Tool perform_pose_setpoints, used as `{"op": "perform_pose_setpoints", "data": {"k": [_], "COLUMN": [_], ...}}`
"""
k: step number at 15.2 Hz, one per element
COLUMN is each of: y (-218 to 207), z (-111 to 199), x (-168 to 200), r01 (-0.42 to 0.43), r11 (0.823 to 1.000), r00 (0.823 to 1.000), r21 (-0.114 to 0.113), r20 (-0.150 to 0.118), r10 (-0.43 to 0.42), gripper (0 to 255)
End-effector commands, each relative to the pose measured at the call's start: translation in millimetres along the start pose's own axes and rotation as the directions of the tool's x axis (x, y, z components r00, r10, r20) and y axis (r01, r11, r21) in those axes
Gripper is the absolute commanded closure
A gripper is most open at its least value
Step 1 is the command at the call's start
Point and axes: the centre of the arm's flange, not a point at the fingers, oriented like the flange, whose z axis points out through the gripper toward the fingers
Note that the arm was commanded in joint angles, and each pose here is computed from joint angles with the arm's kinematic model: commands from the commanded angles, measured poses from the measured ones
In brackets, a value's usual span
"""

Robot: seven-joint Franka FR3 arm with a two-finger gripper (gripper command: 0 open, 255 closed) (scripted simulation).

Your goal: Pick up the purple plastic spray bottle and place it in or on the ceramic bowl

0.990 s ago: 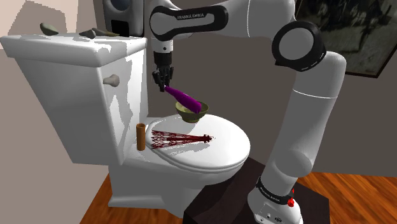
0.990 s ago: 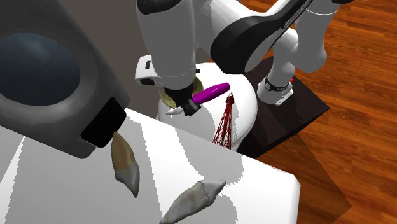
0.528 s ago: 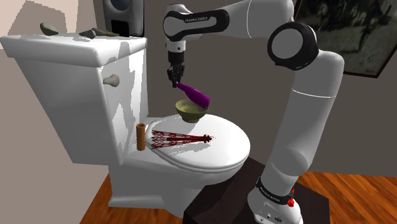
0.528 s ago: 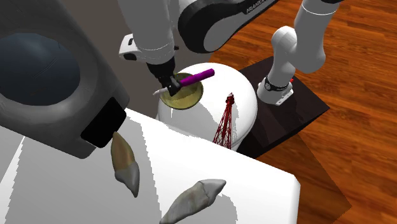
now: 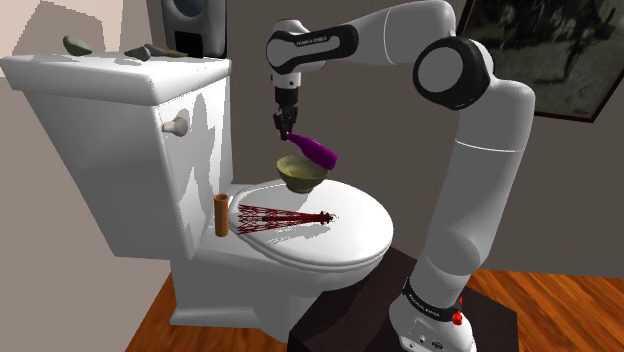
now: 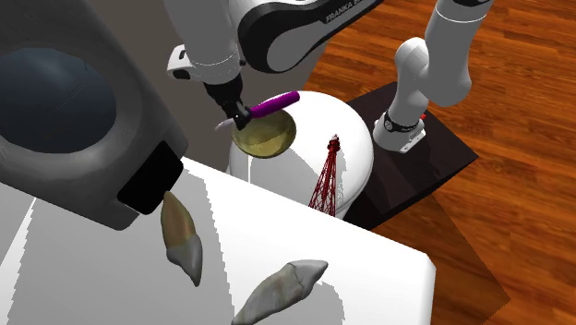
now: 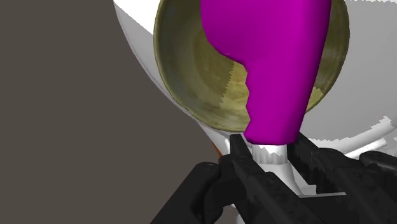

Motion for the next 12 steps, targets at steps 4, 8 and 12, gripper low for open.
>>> {"op": "perform_pose_setpoints", "data": {"k": [4, 8, 12], "y": [-1, -2, -2], "z": [26, 44, 44], "x": [2, 3, 3], "r01": [0.0, 0.0, 0.0], "r11": [1.0, 1.0, 1.0], "r00": [1.0, 1.0, 1.0], "r21": [0.0, 0.0, 0.0], "r20": [0.0, 0.0, 0.0], "r10": [0.0, 0.0, 0.0], "gripper": [255, 255, 255]}}
